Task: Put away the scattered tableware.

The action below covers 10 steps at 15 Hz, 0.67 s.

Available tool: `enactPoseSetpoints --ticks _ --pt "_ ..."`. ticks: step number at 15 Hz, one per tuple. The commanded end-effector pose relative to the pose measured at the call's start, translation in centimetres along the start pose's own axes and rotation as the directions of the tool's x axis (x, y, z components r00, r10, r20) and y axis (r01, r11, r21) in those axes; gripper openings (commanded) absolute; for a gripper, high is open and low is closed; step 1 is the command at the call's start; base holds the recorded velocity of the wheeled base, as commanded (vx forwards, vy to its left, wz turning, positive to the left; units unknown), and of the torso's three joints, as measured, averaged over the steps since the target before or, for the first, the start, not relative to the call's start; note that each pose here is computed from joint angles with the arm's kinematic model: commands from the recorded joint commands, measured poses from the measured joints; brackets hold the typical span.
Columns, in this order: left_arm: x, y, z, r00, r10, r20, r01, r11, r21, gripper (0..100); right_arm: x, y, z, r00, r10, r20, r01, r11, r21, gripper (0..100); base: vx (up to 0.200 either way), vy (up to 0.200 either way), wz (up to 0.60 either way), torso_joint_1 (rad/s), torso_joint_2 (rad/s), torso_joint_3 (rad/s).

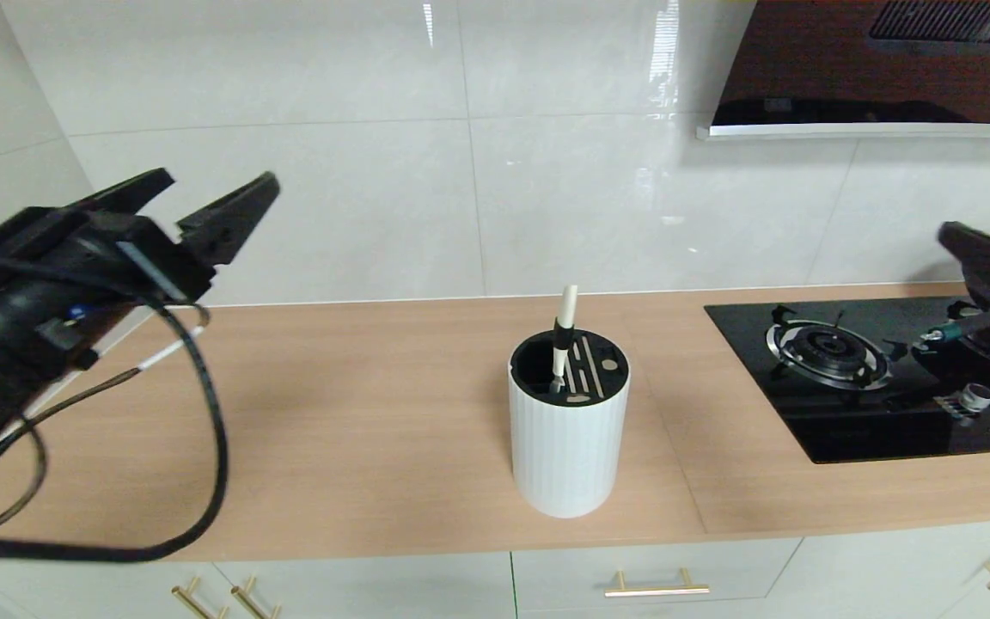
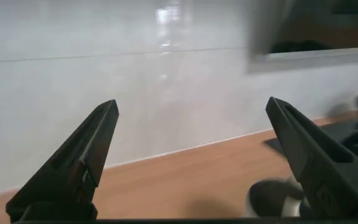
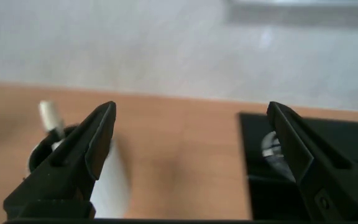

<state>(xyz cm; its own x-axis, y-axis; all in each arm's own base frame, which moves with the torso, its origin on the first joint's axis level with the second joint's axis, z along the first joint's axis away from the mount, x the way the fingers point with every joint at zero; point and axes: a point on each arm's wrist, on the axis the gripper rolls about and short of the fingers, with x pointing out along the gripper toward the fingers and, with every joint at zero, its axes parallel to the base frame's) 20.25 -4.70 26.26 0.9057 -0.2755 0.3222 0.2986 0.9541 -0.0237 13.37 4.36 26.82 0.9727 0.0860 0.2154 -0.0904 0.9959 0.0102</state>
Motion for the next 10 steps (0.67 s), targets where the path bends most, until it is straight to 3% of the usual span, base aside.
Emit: enactPoseSetpoints --ticks 1,5,7,9,10 --pt "-12.0 -0.1 4.0 0.995 0.101 0.027 -0.102 0.994 0.036 100 -8.0 -2.8 1.2 0.981 -0.103 0.163 0.101 0.995 0.021 100 0.000 0.000 0.00 0.000 0.00 0.000" --pt "-24.3 -2.4 4.4 0.987 0.092 -0.129 -0.091 0.996 0.018 100 -17.7 -4.4 -0.1 0.988 -0.111 0.105 0.112 0.994 -0.006 100 0.000 0.000 0.00 0.000 0.00 0.000" --pt "-26.7 -2.7 3.8 0.987 0.094 -0.133 -0.093 0.996 0.015 100 -20.9 -5.0 -1.0 0.980 -0.181 0.079 0.183 0.983 -0.013 100 0.000 0.000 0.00 0.000 0.00 0.000" --pt "-28.4 -2.9 1.9 0.986 0.106 -0.132 -0.105 0.994 0.016 100 -21.9 -4.6 -1.9 0.946 -0.312 0.088 0.315 0.949 -0.023 100 0.000 0.000 0.00 0.000 0.00 0.000" --pt "-28.2 -2.7 0.7 0.974 0.147 -0.170 -0.146 0.989 0.018 100 -21.7 -4.4 -2.6 0.939 -0.337 0.073 0.340 0.940 -0.031 100 0.000 0.000 0.00 0.000 0.00 0.000"
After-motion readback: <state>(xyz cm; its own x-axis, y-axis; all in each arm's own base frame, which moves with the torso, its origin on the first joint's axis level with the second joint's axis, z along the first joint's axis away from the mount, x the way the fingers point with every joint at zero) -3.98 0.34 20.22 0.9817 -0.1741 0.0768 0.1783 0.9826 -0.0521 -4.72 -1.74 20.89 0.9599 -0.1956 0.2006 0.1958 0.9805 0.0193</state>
